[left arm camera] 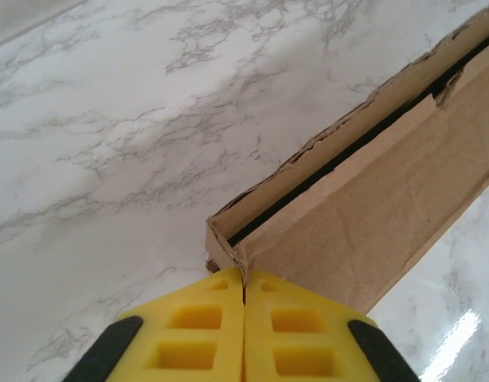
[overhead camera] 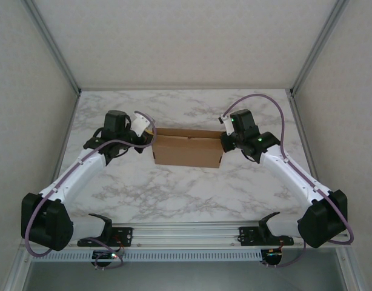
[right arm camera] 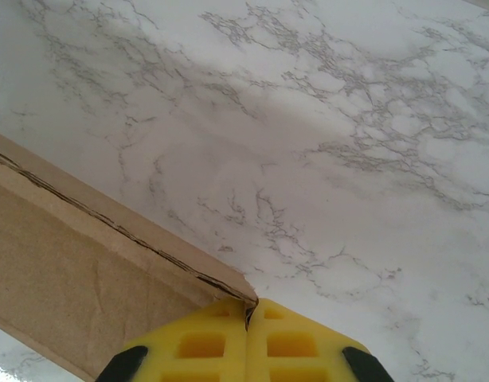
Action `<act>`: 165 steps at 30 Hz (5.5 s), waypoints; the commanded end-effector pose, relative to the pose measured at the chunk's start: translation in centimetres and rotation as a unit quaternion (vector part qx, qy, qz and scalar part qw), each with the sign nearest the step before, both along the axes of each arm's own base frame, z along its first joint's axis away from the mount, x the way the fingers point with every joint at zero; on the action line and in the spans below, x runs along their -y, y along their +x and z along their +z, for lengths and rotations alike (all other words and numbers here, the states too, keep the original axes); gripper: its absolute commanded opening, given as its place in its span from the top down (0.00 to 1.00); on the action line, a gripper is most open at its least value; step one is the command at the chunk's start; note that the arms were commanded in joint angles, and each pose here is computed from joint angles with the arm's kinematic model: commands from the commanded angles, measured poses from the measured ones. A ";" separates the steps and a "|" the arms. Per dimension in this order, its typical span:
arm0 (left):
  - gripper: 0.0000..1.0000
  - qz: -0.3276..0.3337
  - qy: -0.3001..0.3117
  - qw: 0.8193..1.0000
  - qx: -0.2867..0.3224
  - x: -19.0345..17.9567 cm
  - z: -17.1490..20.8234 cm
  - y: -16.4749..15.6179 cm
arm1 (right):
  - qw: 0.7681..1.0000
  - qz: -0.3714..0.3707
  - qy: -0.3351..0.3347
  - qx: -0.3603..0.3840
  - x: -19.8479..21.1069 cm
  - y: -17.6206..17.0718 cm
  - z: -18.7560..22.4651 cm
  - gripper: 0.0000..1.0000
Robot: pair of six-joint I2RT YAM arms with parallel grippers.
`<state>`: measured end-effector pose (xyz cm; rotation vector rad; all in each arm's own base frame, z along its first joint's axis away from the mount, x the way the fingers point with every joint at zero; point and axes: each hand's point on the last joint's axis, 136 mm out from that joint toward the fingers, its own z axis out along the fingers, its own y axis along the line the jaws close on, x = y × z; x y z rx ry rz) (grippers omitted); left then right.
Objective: Fold the paper box
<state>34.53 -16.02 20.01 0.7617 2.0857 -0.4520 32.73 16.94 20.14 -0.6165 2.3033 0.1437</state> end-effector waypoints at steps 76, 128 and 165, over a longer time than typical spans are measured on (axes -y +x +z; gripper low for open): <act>0.99 0.096 -0.051 0.994 -0.027 -1.4 -1.3 -3.2 | 0.985 -0.143 0.087 -0.051 -1.5 -1.4 -3.5 1.00; 0.98 0.130 -0.070 0.987 -0.066 -0.9 -6.1 -6.7 | 0.981 -0.151 0.103 -0.070 0.4 -5.0 -9.3 1.00; 0.99 0.178 -0.088 0.970 -0.142 -0.4 -9.8 -9.3 | 0.974 -0.170 0.128 -0.074 1.4 -6.7 -12.6 0.99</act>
